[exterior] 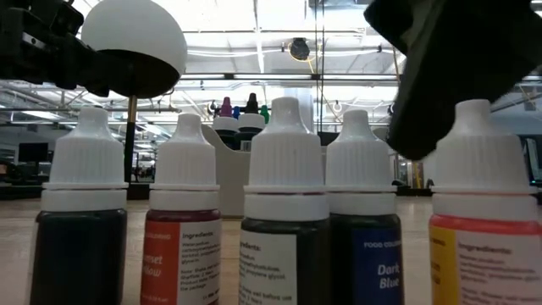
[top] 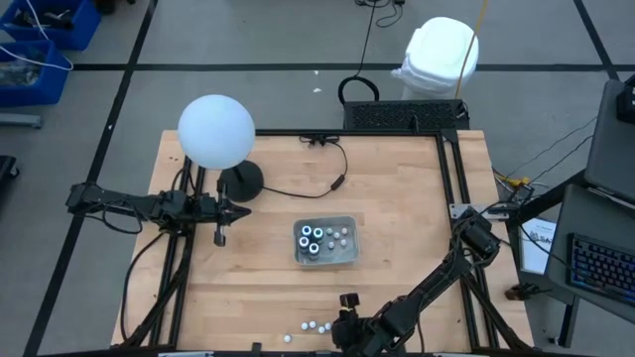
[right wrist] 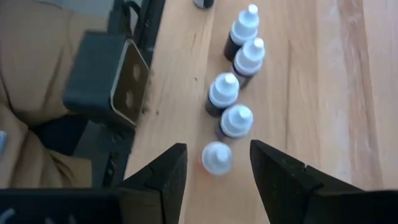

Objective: Pick & Place food coloring
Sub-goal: Put the small orange food coloring bottle into the gray bin

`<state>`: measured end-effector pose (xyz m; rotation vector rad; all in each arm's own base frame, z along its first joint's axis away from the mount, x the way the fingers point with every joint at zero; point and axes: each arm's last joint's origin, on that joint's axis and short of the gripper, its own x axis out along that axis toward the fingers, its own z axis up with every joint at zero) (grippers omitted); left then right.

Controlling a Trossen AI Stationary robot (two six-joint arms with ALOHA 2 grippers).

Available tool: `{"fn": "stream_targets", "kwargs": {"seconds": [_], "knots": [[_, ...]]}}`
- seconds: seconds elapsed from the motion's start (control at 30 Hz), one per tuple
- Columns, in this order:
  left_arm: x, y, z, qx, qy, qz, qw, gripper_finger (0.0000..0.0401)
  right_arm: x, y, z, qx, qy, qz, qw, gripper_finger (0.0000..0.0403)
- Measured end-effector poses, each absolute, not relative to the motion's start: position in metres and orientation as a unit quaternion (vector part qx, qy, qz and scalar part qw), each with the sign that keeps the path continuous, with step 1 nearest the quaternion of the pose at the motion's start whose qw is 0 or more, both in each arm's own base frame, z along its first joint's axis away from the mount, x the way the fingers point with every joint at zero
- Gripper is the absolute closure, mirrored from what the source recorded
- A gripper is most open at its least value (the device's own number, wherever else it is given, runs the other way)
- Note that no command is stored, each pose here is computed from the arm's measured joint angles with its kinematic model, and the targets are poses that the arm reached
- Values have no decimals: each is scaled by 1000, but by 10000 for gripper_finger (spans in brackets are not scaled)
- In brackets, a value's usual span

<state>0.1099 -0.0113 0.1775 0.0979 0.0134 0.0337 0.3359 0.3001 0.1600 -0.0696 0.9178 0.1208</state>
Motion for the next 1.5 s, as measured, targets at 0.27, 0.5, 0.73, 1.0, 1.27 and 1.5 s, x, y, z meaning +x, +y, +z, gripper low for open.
{"fn": "stream_targets", "kwargs": {"seconds": [0.27, 0.5, 0.73, 1.0, 1.27, 1.5], "knots": [[110, -11, 178, 49, 6, 17, 999, 393, 337, 302, 161, -28, 431, 63, 900, 238], [110, -11, 178, 49, 6, 17, 999, 393, 334, 298, 143, -24, 417, 74, 905, 238], [110, -11, 178, 49, 7, 17, 999, 393, 332, 297, 140, -19, 422, 69, 904, 238], [110, -11, 178, 49, 7, 17, 999, 393, 332, 297, 140, -16, 421, 65, 904, 239], [110, -11, 178, 49, 6, 17, 999, 393, 333, 296, 140, -17, 420, 63, 905, 243], [110, -11, 178, 49, 7, 17, 999, 393, 335, 293, 140, -15, 421, 59, 905, 303]]}}
